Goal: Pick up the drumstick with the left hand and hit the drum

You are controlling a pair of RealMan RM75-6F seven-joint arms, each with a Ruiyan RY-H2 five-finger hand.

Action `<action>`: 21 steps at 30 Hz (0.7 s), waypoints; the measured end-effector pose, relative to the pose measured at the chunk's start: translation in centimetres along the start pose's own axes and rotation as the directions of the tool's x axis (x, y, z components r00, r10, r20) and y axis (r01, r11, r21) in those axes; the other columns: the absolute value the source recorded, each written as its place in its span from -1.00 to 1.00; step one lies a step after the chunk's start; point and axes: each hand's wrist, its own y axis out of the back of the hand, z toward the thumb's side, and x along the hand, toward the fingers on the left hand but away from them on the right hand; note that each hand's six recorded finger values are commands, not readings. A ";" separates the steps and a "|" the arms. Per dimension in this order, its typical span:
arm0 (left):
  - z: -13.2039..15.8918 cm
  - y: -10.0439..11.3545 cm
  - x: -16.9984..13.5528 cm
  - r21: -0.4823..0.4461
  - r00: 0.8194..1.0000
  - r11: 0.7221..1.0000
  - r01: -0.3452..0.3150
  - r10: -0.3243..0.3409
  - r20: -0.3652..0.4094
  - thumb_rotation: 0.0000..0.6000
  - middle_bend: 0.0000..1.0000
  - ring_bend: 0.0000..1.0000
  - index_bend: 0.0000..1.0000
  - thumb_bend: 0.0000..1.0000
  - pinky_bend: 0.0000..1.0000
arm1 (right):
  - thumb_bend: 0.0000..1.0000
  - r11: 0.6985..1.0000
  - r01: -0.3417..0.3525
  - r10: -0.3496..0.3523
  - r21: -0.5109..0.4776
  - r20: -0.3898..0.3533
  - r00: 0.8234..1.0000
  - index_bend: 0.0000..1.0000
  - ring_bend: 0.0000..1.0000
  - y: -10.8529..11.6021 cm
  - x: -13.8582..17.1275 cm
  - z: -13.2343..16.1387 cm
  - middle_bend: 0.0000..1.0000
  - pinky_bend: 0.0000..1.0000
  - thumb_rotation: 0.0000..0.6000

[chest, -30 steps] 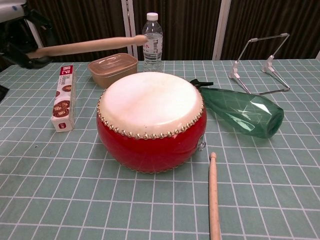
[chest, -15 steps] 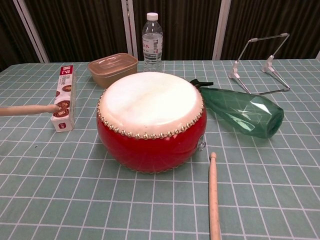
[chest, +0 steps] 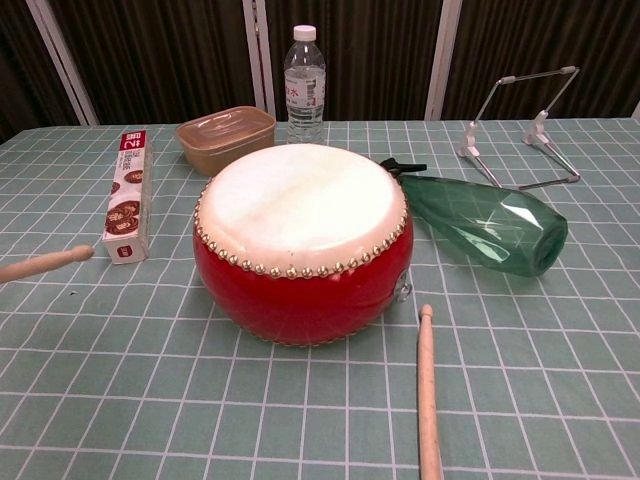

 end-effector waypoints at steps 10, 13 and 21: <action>0.0 0.2 -0.5 0.005 0.999 1.000 0.030 -0.030 0.015 1.00 -0.50 -0.40 -0.48 -0.59 -0.21 | -0.38 1.000 -0.002 0.002 0.004 0.002 1.000 -1.00 -1.00 0.0 0.1 0.0 -1.00 -1.00 1.00; 0.0 0.6 -0.7 -0.011 0.999 1.000 0.030 -0.029 0.018 1.00 -0.57 -0.47 -0.54 -0.60 -0.28 | -0.37 1.000 -0.003 0.003 0.005 0.002 1.000 -1.00 -1.00 0.0 0.1 0.0 -1.00 -1.00 1.00; -0.1 3.7 -2.1 -0.114 0.996 0.991 -0.072 0.077 0.039 1.00 -0.82 -0.70 -0.79 -0.65 -0.47 | -0.38 1.000 -0.015 0.015 0.013 -0.001 1.000 -1.00 -1.00 -0.1 0.1 -0.1 -1.00 -1.00 1.00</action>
